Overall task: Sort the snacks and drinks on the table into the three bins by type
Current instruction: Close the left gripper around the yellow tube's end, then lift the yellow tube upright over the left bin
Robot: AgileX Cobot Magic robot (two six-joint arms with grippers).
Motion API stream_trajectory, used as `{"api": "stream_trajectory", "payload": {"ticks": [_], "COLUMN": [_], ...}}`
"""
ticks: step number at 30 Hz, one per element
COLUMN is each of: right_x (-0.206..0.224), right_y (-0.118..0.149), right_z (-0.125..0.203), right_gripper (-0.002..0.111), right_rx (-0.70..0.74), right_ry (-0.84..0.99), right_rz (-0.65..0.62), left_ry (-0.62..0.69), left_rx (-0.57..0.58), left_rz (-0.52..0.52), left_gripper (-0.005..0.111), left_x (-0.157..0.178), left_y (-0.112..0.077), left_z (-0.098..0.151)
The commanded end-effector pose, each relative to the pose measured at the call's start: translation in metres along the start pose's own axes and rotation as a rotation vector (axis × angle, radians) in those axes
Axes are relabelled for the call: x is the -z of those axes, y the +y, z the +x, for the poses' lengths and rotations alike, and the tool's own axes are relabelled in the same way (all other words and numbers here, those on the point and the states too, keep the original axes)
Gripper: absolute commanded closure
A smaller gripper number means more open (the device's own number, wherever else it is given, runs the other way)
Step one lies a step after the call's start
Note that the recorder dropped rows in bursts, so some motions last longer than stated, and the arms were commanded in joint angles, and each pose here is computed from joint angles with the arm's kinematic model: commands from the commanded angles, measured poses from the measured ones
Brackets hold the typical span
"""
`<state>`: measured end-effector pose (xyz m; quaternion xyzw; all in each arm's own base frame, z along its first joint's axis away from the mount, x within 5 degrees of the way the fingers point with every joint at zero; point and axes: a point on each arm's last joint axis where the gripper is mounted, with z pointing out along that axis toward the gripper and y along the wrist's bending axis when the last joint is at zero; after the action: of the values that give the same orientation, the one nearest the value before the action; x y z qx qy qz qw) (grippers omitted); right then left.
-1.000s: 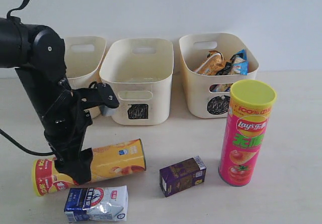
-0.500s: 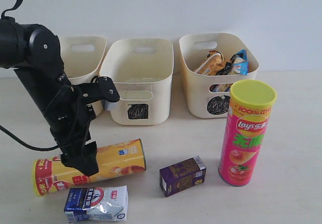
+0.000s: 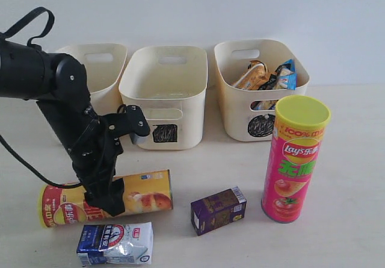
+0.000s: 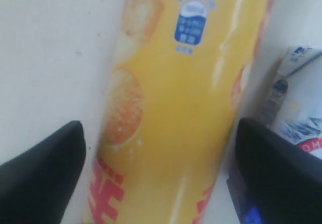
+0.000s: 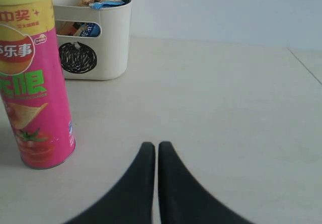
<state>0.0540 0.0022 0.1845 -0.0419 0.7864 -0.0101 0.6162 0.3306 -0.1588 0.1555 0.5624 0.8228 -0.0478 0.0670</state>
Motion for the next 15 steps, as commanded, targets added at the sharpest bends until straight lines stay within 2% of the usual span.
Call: {"api": "stream_trajectory", "payload": {"ticks": [1, 4, 8, 10, 13, 15], "right_x": [0.0, 0.0, 0.0, 0.0, 0.0, 0.0], "right_y": [0.0, 0.0, 0.0, 0.0, 0.0, 0.0], "right_z": [0.0, 0.0, 0.0, 0.0, 0.0, 0.0], "right_gripper": [0.108, 0.108, 0.108, 0.108, 0.108, 0.108], "right_rx": [0.002, 0.002, 0.002, 0.002, 0.002, 0.002], "right_ry": [-0.008, -0.008, -0.008, -0.008, -0.008, -0.008], "right_rz": [0.004, 0.004, 0.004, 0.004, 0.004, 0.004], "left_ry": [0.012, 0.018, 0.027, 0.046, 0.071, 0.04], "left_rx": [-0.004, -0.025, -0.033, -0.033, -0.041, -0.047], "left_rz": [-0.002, -0.029, -0.032, -0.01, 0.011, -0.022], "left_gripper": [0.032, 0.037, 0.071, 0.102, 0.102, 0.102], "left_x": [-0.012, -0.013, -0.013, -0.013, -0.002, 0.017], "left_y": [0.003, 0.006, 0.006, 0.004, 0.0, -0.002], "left_z": [0.001, 0.002, 0.002, 0.004, 0.007, 0.006]}}
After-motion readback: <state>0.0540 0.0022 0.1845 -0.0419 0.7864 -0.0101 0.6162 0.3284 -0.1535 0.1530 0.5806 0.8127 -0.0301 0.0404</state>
